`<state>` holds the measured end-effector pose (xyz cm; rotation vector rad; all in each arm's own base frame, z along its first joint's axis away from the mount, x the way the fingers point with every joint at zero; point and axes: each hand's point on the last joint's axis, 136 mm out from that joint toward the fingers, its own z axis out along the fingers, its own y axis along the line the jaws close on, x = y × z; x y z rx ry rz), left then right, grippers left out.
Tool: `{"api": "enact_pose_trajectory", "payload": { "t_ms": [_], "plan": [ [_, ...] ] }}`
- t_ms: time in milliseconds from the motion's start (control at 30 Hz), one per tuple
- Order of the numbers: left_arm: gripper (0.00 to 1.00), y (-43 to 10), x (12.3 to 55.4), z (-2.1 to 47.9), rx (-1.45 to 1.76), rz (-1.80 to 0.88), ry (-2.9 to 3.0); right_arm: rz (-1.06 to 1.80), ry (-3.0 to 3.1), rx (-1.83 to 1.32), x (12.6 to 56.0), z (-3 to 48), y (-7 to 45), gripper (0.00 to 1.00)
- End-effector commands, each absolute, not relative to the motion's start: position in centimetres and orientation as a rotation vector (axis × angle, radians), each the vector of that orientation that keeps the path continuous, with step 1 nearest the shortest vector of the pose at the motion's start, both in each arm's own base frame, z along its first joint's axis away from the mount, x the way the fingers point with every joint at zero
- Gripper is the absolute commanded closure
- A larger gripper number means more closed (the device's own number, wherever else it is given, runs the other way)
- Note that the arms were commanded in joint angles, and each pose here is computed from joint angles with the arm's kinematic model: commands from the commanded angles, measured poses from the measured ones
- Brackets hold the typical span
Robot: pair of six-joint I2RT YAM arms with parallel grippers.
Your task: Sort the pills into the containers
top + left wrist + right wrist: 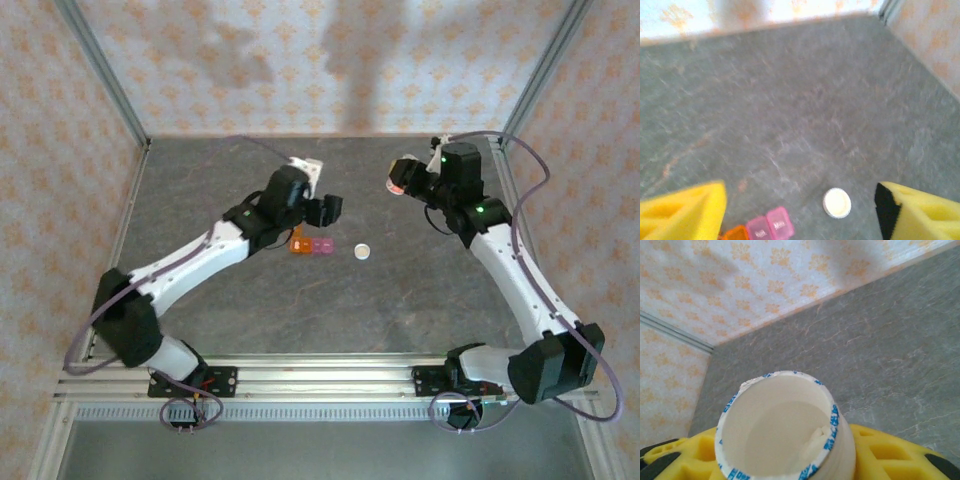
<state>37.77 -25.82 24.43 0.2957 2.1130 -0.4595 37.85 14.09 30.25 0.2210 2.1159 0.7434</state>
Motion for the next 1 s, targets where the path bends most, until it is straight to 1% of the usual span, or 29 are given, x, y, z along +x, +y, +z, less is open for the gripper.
{"api": "enact_pose_trajectory", "payload": {
  "t_ms": [0,67,167,333,467,733,967],
  "plan": [
    [0.14,-24.0,38.5,27.8,0.273,-0.532,1.833,0.799,2.111,0.103,38.1,31.7,16.5,0.73],
    [0.09,-23.3,38.2,29.0,0.275,-0.608,1.73,0.802,2.127,0.056,38.3,31.6,17.8,0.73],
    [0.07,-22.7,37.7,29.6,0.301,-0.707,1.636,0.816,2.142,-0.043,38.6,31.8,20.6,0.73],
    [0.07,-21.6,36.7,30.6,0.301,-0.879,1.445,0.832,2.156,-0.213,38.7,31.7,25.5,0.73],
    [0.09,-21.4,36.3,30.6,0.308,-0.993,1.405,0.837,2.157,-0.32,38.7,31.8,28.8,0.73],
    [0.15,-22.8,36.1,29.5,0.422,-1.003,1.464,0.843,2.17,-0.44,37.9,31.7,33.4,0.73],
    [0.18,-22.9,36.3,29.0,0.472,-0.944,1.508,0.864,2.17,-0.473,37.0,31.7,35.0,0.73]
  ]
}}
